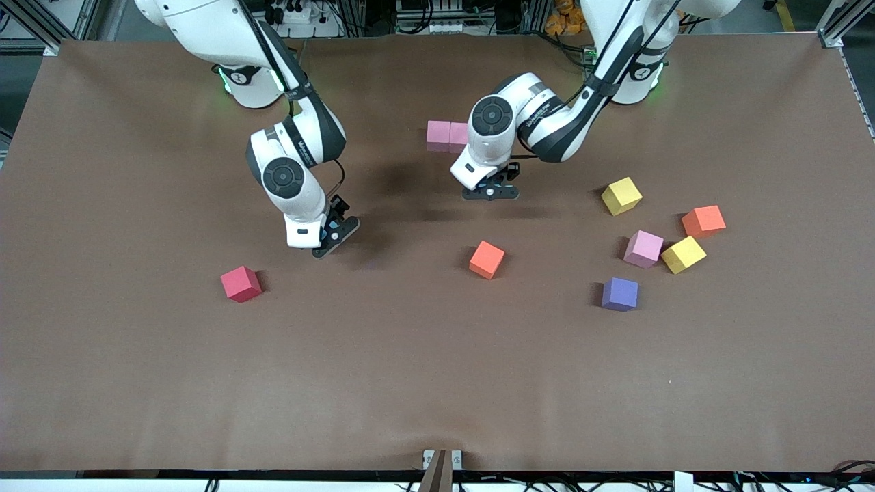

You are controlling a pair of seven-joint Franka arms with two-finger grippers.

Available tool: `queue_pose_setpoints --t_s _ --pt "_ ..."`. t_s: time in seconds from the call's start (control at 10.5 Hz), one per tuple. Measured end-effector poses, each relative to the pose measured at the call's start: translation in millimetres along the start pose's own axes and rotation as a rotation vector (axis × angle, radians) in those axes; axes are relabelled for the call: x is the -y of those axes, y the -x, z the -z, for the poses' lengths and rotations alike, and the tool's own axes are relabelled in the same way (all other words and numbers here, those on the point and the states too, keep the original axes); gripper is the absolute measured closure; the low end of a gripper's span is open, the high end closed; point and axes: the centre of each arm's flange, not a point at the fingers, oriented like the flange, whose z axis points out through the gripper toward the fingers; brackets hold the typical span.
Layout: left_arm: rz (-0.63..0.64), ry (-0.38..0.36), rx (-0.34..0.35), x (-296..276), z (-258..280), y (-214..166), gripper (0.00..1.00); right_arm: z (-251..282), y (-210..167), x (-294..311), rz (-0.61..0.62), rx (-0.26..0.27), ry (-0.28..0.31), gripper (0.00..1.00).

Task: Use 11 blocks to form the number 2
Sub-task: 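Lower the teal cube under the green cube and open the left gripper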

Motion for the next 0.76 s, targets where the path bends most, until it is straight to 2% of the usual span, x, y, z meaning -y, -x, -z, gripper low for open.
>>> queue_pose_setpoints --t_s 0.76 --pt "-0.004 0.001 0.003 -3.6 -5.1 2.1 0.46 0.2 0.0 0.0 0.000 0.000 0.000 0.00"
